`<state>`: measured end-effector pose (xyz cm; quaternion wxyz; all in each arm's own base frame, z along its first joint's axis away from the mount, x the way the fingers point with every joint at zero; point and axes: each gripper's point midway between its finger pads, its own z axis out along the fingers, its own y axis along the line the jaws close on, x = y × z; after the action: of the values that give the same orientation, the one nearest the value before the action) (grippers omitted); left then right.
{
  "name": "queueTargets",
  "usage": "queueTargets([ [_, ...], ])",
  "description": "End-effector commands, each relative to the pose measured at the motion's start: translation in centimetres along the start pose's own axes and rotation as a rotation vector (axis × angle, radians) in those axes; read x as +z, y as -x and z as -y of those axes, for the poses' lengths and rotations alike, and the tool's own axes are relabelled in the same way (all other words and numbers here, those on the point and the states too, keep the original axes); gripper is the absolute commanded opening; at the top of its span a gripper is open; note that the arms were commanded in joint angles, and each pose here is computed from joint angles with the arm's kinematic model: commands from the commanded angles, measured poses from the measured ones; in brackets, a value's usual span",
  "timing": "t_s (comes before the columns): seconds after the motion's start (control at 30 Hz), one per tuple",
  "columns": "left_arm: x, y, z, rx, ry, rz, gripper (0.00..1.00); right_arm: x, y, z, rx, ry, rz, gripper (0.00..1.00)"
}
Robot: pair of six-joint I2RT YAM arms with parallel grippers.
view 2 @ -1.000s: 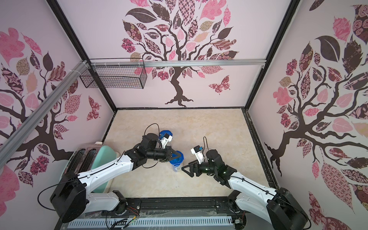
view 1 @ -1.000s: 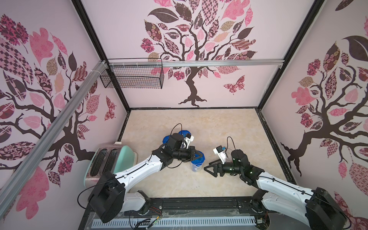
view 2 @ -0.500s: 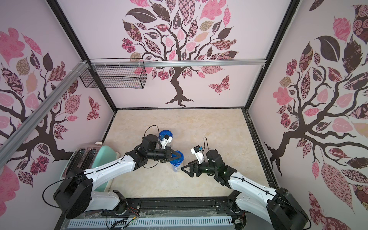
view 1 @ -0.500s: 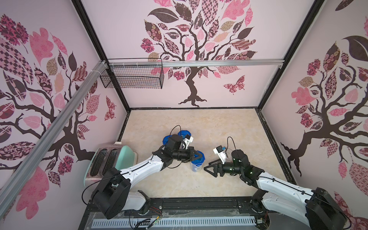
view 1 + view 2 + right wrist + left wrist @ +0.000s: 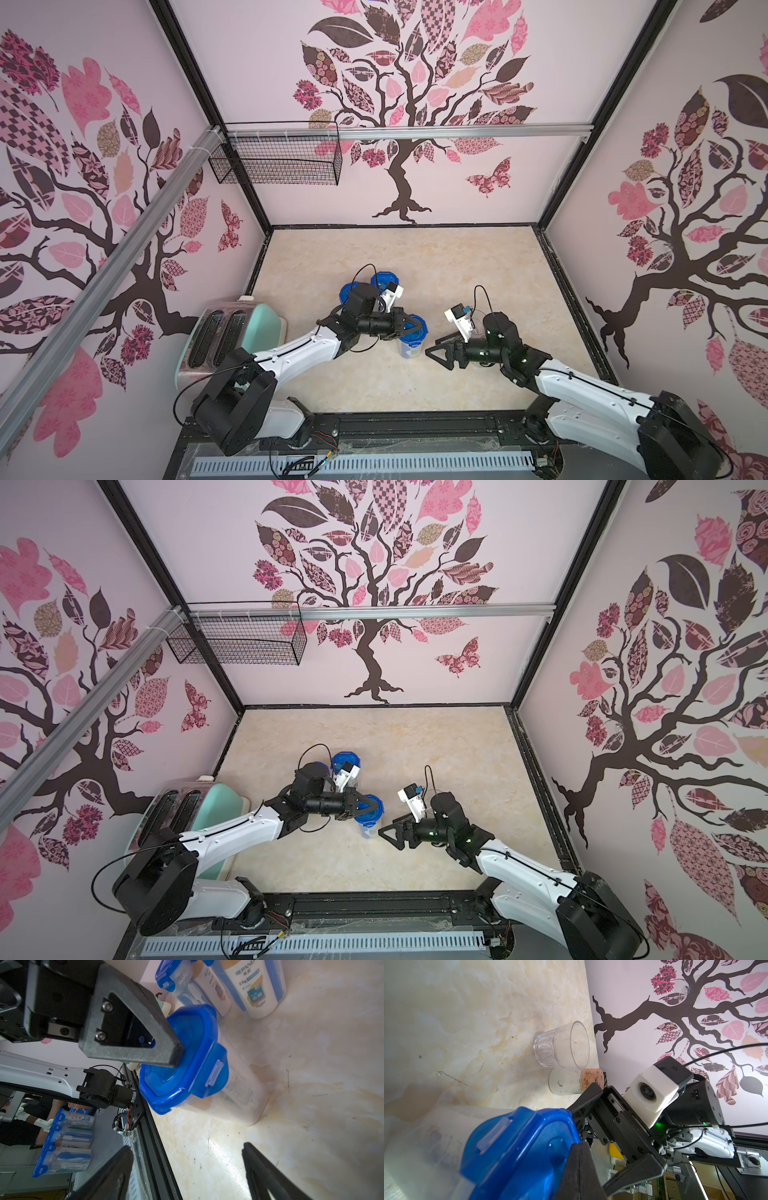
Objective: Take out toiletry kits
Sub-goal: Unfasten the latch on the container.
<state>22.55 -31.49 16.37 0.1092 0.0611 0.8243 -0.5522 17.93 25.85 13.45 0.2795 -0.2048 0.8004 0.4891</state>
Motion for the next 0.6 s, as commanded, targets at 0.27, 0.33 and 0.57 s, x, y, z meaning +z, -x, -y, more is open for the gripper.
queueTargets([
  [0.27, 0.5, -2.1, -4.6, -0.078, 0.073, -0.039, 0.00, -0.1, 0.2, -0.3, -0.009, 0.017, 0.010, 0.86],
  [0.33, 0.7, -2.2, -5.0, -0.085, 0.077, -0.043, 0.00, -0.1, 0.2, -0.3, -0.008, 0.016, 0.010, 0.86],
  [0.57, 0.7, -2.5, -6.1, -0.108, 0.090, -0.048, 0.00, -0.2, 0.3, -0.7, -0.012, 0.035, 0.011, 0.86],
])
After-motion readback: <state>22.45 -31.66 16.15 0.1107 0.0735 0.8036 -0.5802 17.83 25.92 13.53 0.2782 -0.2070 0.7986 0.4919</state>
